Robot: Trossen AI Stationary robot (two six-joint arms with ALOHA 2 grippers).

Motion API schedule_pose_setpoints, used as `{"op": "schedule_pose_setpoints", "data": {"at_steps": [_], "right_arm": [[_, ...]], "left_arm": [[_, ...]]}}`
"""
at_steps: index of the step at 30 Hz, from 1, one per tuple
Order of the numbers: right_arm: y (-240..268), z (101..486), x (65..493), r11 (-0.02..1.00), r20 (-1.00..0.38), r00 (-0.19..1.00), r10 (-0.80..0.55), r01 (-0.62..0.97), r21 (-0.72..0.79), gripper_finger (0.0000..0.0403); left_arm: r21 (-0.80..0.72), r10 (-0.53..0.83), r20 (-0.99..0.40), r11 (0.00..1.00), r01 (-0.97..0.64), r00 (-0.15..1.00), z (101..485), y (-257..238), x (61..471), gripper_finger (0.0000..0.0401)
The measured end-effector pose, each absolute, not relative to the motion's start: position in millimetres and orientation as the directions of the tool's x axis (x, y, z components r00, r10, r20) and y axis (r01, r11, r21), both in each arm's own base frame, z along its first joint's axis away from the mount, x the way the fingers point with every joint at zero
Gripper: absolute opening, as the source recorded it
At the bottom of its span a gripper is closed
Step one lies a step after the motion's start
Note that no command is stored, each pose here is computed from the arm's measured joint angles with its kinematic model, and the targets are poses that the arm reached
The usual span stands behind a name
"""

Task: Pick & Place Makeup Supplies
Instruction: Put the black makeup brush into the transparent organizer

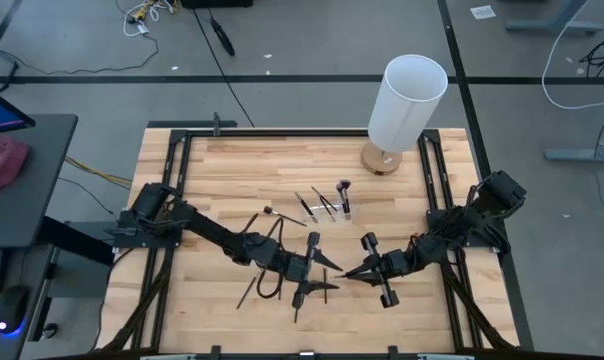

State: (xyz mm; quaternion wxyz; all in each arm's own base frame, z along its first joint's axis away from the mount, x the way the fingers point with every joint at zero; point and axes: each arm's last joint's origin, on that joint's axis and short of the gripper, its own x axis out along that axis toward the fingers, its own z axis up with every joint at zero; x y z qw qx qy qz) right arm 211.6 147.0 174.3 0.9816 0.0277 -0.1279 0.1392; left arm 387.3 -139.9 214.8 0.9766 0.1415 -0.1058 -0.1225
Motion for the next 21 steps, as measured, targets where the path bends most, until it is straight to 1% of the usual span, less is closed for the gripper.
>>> {"op": "schedule_pose_setpoints", "data": {"at_steps": [10, 21], "right_arm": [[146.3, 174.1, 212.2, 0.959, 0.257, 0.928, 0.269, -0.282, 0.017, 0.0011], [146.3, 173.8, 212.3, 0.959, 0.254, 0.929, 0.269, -0.282, 0.018, 0.0011]], "left_arm": [[0.3, -0.271, 0.193, 0.931, 0.206, 0.943, 216.8, -139.6, 387.0, 0.0148], [0.299, -0.283, 0.207, 0.93, 0.215, 0.937, 218.2, -139.7, 386.7, 0.0057]]}}
